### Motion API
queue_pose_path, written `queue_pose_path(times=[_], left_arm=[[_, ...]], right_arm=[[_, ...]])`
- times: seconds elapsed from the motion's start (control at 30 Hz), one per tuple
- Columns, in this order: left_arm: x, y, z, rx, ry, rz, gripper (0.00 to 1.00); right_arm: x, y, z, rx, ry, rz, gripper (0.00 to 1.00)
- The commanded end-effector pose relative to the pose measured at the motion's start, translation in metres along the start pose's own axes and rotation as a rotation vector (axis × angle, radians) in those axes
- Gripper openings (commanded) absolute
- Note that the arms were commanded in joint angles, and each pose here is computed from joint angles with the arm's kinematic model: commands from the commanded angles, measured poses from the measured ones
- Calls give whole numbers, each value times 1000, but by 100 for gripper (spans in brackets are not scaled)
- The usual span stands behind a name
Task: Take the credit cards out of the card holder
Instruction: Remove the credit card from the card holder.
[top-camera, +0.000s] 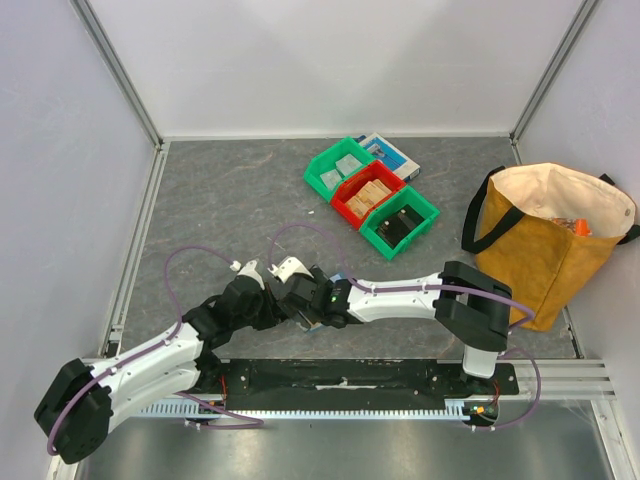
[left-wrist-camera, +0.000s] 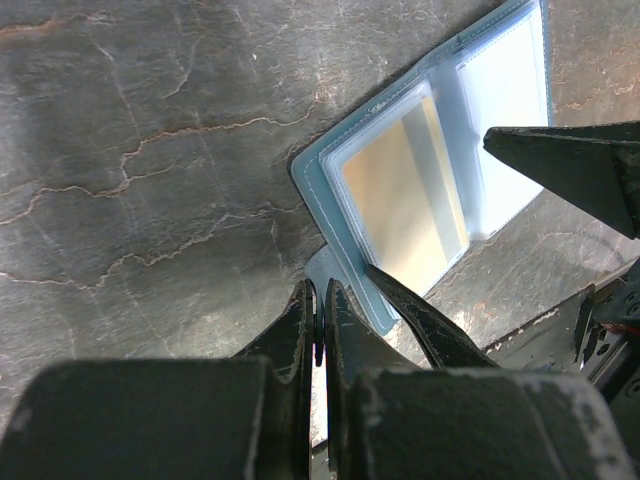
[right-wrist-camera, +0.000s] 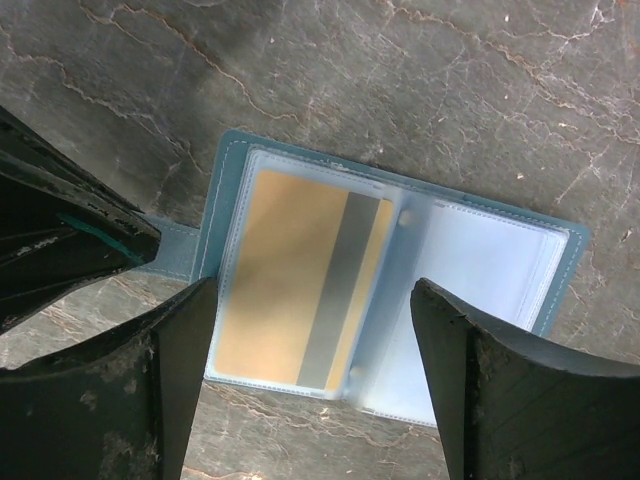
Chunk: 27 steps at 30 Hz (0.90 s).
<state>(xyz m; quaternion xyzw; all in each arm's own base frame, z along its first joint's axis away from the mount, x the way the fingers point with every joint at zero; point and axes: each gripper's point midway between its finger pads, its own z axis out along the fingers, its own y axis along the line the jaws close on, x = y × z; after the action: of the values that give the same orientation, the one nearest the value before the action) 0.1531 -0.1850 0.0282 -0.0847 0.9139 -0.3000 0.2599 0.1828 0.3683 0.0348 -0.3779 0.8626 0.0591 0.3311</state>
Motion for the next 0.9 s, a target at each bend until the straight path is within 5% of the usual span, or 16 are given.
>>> queue_pose_path(times=[0.0, 0.87], left_arm=[[-6, -10, -3, 30, -17, 18, 2], [-1, -5, -9, 15, 13, 52, 2]], right_arm=[[-22, 10, -1, -24, -55, 24, 85], [-44, -65, -45, 288, -134, -18, 75]])
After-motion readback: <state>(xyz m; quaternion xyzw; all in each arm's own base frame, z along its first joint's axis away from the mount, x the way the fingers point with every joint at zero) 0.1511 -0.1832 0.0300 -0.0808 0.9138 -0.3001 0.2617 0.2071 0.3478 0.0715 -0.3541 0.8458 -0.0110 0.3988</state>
